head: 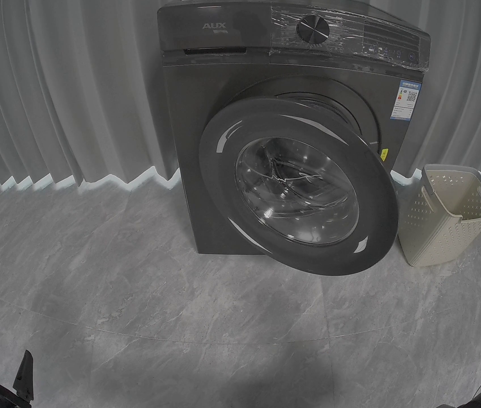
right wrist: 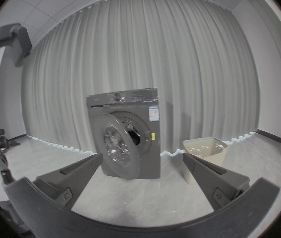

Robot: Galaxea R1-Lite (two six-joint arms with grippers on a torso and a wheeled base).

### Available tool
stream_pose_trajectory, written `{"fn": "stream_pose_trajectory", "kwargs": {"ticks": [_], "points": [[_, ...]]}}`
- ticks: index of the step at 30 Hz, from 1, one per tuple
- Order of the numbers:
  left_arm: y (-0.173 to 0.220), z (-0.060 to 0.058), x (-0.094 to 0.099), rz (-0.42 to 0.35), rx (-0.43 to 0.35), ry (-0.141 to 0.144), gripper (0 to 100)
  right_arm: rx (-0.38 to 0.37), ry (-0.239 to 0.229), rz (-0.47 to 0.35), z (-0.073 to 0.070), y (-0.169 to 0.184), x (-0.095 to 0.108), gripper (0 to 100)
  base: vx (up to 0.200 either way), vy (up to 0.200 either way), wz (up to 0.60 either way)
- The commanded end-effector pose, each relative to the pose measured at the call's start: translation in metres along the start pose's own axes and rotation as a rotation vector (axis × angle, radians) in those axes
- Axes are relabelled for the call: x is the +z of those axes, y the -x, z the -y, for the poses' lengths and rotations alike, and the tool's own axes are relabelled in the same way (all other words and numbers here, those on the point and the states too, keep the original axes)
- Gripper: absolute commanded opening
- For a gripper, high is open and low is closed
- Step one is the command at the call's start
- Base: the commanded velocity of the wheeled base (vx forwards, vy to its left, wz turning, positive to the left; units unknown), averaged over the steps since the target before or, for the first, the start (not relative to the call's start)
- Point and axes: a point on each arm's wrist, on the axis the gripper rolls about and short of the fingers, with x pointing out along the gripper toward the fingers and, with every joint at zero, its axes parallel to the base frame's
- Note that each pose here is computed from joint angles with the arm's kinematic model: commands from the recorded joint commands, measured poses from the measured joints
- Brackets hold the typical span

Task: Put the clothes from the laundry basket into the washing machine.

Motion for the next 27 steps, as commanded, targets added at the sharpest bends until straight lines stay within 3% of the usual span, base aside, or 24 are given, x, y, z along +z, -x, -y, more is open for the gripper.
{"fn": "stream_pose_trajectory", "kwargs": {"ticks": [1, 3, 4, 5, 6, 9, 12, 14, 16, 19, 27], "points": [[0.005, -0.003, -0.003, 0.013, 0.061, -0.002, 100, 0.265, -0.087, -0.326, -0.003, -0.038, 0.0, 100, 0.0, 0.0, 0.0], [0.005, -0.002, -0.003, 0.012, 0.036, -0.003, 100, 0.301, -0.12, -0.431, -0.003, -0.054, -0.002, 100, 0.0, 0.0, 0.0], [0.004, -0.002, -0.004, 0.011, 0.012, 0.009, 100, 0.312, -0.133, -0.481, -0.002, -0.064, -0.003, 100, 0.0, 0.0, 0.0], [0.004, -0.001, -0.005, 0.012, 0.005, 0.007, 100, 0.314, -0.135, -0.493, -0.002, -0.067, -0.003, 100, 0.0, 0.0, 0.0], [0.003, 0.0, -0.008, 0.001, -0.043, -0.018, 100, 0.332, -0.147, -0.546, -0.002, -0.085, -0.003, 100, 0.0, 0.0, 0.0], [0.003, 0.0, -0.009, -0.003, -0.071, -0.018, 100, 0.365, -0.156, -0.577, -0.004, -0.106, -0.005, 100, 0.0, 0.0, 0.0], [0.003, 0.0, -0.009, -0.004, -0.072, -0.037, 100, 0.43, -0.224, -0.639, -0.014, -0.147, -0.015, 100, 0.0, 0.0, 0.0], [0.003, 0.0, -0.01, -0.004, -0.072, -0.043, 100, 0.448, -0.243, -0.646, -0.018, -0.156, -0.018, 100, 0.0, 0.0, 0.0], [0.003, 0.0, -0.009, -0.003, -0.074, -0.044, 100, 0.484, -0.296, -0.659, -0.029, -0.176, -0.026, 100, 0.0, 0.0, 0.0], [0.003, 0.0, -0.01, -0.004, -0.074, -0.043, 100, 0.499, -0.34, -0.675, -0.038, -0.192, -0.034, 100, 0.0, -0.2, 0.0], [0.003, 0.0, -0.009, -0.002, -0.077, -0.049, 100, 0.484, -0.336, -0.694, -0.053, -0.222, -0.059, 100, 0.0, -0.15, 0.0]]}}
